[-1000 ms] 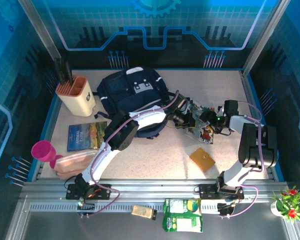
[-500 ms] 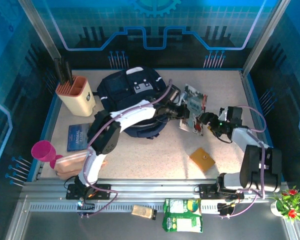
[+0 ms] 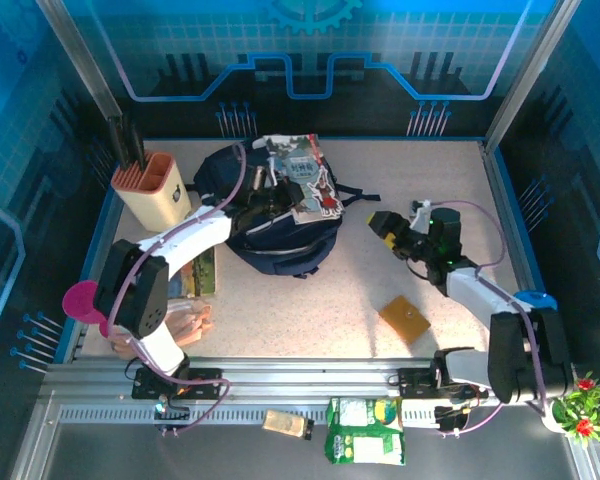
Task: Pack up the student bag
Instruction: Pass the book.
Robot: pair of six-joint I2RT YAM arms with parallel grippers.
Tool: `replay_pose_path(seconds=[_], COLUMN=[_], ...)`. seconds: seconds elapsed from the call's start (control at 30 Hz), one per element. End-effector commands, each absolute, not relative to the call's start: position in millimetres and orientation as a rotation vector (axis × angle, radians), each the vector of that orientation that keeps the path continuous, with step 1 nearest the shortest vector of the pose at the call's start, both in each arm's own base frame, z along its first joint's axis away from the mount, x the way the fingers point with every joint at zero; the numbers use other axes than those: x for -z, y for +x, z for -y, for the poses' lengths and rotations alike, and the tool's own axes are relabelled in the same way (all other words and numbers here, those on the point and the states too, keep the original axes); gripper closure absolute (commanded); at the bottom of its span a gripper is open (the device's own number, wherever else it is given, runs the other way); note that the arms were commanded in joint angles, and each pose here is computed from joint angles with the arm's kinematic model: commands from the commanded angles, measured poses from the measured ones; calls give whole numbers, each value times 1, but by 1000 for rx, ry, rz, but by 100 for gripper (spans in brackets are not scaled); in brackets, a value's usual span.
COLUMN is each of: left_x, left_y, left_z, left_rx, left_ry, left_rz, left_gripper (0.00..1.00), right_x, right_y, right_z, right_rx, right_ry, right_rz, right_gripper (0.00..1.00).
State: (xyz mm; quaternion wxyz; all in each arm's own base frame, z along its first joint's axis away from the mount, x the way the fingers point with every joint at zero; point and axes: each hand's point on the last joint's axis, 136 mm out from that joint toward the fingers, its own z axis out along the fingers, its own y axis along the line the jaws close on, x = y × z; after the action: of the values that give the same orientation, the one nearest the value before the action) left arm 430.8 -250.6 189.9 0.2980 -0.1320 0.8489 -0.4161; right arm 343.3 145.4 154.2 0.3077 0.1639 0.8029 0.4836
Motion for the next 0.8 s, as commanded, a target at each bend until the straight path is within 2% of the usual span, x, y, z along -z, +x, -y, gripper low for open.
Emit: replay_pose_path(seconds=[0.0, 0.2, 0.47, 0.77], left_x=[-248, -251, -238, -230], left_y=[437, 437, 443, 443], left_z=[252, 253, 260, 257], left_rx=[1343, 1519, 1596, 1605], left_ry=[-416, -516, -580, -615], left_rz=[-1998, -1876, -1866, -1847], left_gripper=[100, 100, 100, 100], right_x=[-182, -200, -213, -209], right_y=[354, 368, 394, 411], right_z=[-176, -216, -254, -273], right_rx=[-1447, -1637, -1757, -1807], right_ry=[453, 554, 515, 513], right_rz=[-2000, -1862, -1814, -1746], right_gripper=[12, 13, 19, 34])
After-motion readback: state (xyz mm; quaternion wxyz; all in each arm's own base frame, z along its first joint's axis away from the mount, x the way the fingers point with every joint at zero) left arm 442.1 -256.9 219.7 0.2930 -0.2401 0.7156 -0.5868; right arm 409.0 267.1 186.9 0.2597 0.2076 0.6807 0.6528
